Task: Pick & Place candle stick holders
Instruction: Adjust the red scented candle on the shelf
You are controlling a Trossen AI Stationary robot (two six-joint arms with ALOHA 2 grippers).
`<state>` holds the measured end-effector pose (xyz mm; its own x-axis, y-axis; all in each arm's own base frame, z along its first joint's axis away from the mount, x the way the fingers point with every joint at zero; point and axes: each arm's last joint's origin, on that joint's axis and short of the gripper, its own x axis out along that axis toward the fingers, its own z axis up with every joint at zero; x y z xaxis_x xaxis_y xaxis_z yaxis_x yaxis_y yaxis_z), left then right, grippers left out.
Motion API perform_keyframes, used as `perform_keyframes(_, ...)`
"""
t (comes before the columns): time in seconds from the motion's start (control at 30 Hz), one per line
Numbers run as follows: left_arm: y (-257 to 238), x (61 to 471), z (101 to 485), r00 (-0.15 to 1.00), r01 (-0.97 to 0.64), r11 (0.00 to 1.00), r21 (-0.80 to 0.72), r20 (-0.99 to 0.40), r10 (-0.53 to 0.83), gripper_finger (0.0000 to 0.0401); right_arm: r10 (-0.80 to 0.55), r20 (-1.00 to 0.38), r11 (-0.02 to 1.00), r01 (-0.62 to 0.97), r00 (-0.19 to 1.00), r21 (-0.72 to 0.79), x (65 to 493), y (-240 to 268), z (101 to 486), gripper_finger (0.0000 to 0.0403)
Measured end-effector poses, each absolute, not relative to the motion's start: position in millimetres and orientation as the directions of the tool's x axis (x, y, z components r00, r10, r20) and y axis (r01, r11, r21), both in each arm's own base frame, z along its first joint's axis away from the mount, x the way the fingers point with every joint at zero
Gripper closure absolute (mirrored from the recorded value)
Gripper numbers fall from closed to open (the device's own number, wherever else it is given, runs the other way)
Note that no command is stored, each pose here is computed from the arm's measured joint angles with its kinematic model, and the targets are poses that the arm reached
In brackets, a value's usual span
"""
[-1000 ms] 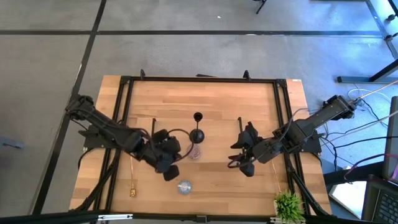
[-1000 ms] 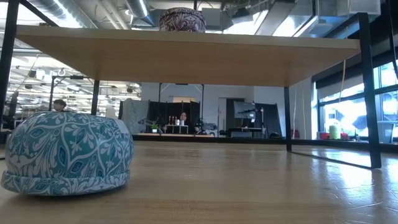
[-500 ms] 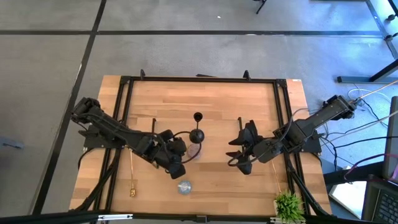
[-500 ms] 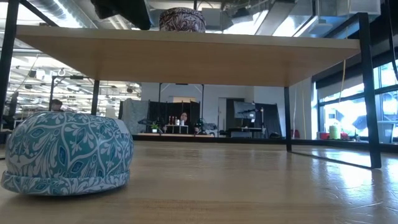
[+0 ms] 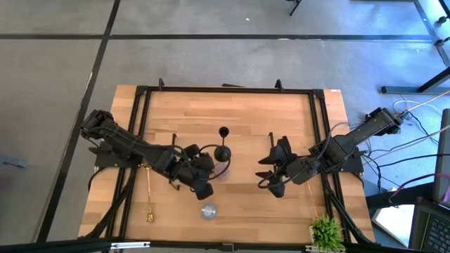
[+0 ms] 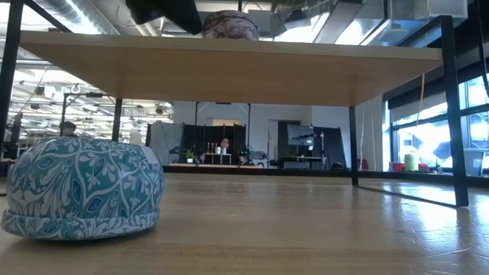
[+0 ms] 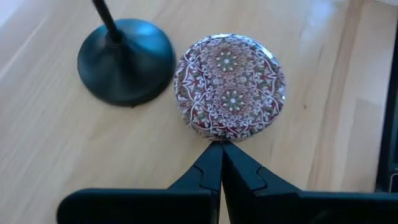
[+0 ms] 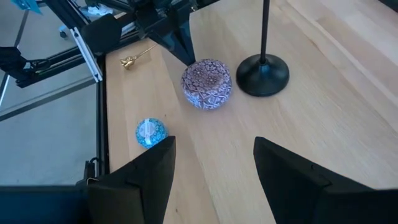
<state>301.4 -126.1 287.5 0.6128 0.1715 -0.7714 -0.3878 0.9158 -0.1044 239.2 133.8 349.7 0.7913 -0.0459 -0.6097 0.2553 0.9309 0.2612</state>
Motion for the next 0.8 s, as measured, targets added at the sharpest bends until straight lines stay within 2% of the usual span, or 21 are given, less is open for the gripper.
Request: perform_keyframes(0.8, -120.0, 305.0, 287.8, 0.612, -0.376, 0.920, -0.109, -0.775, 0.158, 0.0400, -0.048, -0.609, 0.931, 0.257, 0.792, 0.260, 239.3, 133.8, 349.7, 0.0183)
